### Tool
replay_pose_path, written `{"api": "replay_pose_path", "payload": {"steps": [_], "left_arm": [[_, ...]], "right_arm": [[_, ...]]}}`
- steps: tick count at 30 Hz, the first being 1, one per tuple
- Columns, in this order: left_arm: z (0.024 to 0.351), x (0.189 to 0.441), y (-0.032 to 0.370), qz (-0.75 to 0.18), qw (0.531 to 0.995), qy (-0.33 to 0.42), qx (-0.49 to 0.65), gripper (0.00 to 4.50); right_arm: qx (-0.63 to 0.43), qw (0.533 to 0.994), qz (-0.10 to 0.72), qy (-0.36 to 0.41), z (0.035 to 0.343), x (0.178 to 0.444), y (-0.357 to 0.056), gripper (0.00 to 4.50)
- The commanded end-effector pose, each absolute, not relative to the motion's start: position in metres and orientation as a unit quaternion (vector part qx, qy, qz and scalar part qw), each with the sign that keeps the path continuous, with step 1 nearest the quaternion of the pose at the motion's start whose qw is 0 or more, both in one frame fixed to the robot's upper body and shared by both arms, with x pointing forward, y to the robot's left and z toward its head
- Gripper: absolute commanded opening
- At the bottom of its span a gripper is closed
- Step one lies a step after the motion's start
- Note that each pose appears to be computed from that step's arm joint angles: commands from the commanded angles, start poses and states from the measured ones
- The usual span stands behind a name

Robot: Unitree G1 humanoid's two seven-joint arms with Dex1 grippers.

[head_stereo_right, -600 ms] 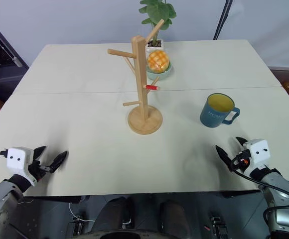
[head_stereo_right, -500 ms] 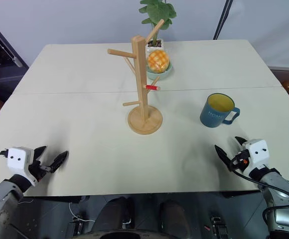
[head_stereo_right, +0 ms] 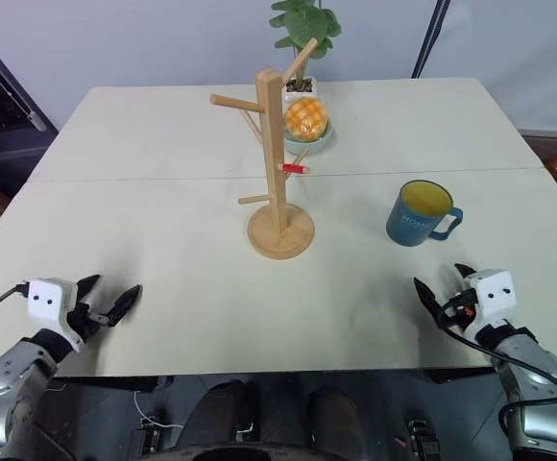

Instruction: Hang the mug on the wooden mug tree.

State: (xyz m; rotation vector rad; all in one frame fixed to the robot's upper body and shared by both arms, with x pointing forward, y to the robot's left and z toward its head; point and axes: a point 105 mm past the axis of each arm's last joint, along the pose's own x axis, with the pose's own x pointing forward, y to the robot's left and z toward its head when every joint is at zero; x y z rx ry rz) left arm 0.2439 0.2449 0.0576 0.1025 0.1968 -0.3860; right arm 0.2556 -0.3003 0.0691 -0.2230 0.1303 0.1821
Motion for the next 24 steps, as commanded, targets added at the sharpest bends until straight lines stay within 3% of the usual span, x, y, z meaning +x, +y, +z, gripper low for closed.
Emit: {"api": "replay_pose_path", "payload": {"steps": [1,10,14,17,24], "left_arm": [[0.065,0.237,0.2,-0.302,0.948,0.082,0.051,4.46],[0.1,0.216,0.11,-0.547,0.83,0.007,0.109,4.46],[0.116,0.23,0.099,-0.553,0.821,-0.039,0.139,4.46],[0.129,0.242,0.096,-0.542,0.833,-0.063,0.097,4.46],[0.132,0.24,0.089,-0.561,0.82,-0.065,0.097,4.46]], "right_arm": [[-0.123,0.989,0.071,0.037,0.086,0.258,-0.301,4.49],[-0.09,0.995,-0.031,-0.022,0.105,0.264,-0.3,4.49],[-0.083,0.994,-0.063,-0.037,0.111,0.271,-0.3,4.49],[-0.076,0.993,-0.075,-0.043,0.115,0.279,-0.301,4.49],[-0.067,0.993,-0.088,-0.039,0.114,0.289,-0.309,4.49]]}}
